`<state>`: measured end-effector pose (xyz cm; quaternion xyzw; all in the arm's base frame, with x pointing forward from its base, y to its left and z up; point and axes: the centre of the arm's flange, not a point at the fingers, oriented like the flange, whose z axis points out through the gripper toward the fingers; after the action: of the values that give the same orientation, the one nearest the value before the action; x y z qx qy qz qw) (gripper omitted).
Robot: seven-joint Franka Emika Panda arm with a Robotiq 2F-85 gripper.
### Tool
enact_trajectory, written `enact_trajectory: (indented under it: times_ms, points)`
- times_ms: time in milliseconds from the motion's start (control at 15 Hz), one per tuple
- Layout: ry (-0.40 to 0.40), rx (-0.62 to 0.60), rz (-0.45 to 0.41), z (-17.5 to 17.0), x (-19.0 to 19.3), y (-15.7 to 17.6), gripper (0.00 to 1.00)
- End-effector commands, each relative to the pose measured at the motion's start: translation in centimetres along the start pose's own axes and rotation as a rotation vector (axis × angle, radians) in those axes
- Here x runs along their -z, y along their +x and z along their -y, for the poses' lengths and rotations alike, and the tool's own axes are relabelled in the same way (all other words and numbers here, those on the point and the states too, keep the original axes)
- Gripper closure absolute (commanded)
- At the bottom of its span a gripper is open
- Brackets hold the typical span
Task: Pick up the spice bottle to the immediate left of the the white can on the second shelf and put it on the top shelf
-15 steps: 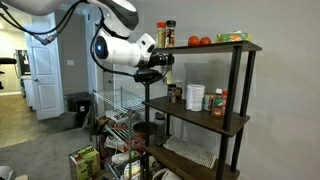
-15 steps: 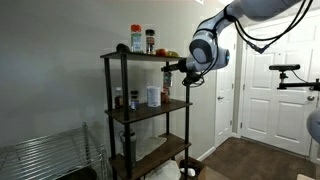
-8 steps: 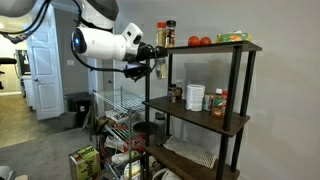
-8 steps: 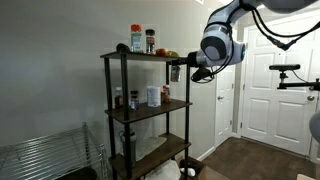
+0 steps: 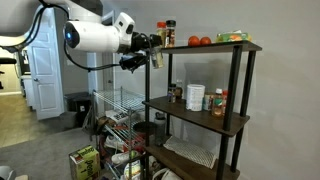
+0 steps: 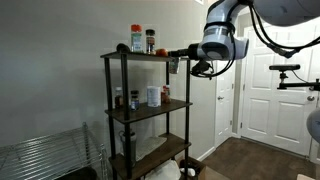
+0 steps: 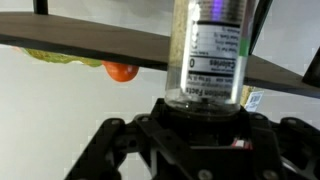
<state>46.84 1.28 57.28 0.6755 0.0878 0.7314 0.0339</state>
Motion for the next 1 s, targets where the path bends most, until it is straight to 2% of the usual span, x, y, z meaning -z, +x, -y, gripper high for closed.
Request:
enact_trajectory:
  times_ms: [0, 600, 933]
  points:
    - [-0.012, 0.030, -0.041, 0.6, 1.4, 1.3, 0.65]
    - [-0.061, 0.082, -0.080, 0.1, 0.6, 2.7, 0.65]
    - [-0.043, 0.048, -0.073, -0.4, -0.2, 2.5, 0.65]
